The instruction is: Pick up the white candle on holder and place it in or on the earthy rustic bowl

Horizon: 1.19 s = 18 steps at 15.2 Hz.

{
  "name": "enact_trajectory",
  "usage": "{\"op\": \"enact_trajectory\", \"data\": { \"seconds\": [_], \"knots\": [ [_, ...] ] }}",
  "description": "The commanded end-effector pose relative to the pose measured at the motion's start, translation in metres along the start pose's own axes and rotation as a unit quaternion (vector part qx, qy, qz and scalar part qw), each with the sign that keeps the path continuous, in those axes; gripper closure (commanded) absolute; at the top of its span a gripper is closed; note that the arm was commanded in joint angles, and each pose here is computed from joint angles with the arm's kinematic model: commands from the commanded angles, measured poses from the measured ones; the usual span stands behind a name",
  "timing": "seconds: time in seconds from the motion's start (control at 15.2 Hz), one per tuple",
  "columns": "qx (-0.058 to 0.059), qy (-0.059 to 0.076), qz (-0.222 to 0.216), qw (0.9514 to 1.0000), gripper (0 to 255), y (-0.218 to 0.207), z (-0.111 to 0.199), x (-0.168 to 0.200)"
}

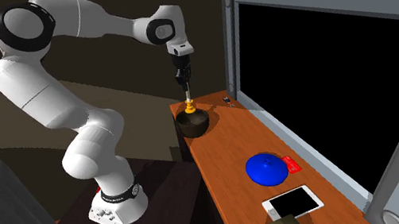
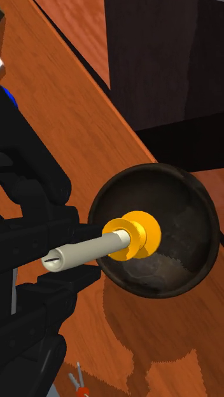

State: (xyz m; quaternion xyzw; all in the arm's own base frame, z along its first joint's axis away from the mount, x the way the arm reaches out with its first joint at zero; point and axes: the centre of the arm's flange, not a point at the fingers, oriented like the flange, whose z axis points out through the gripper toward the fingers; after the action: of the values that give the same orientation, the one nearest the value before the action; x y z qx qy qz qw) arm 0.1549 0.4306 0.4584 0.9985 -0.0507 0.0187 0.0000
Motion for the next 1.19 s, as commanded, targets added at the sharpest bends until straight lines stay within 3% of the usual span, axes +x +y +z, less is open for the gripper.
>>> {"op": "enact_trajectory", "data": {
  "seconds": [0.0, 0.26, 0.79, 0.86, 1.12],
  "knots": [
    [0.000, 0.000, 0.000, 1.0000, 255, 0.001, 0.011, 0.000],
    [0.000, 0.000, 0.000, 1.0000, 255, 0.001, 0.031, -0.001],
    [0.000, 0.000, 0.000, 1.0000, 255, 0.001, 0.031, -0.001],
    [0.000, 0.000, 0.000, 1.0000, 0, 0.001, 0.031, -0.001],
    [0.000, 0.000, 0.000, 1.0000, 0, 0.001, 0.031, -0.001]
  ]
}}
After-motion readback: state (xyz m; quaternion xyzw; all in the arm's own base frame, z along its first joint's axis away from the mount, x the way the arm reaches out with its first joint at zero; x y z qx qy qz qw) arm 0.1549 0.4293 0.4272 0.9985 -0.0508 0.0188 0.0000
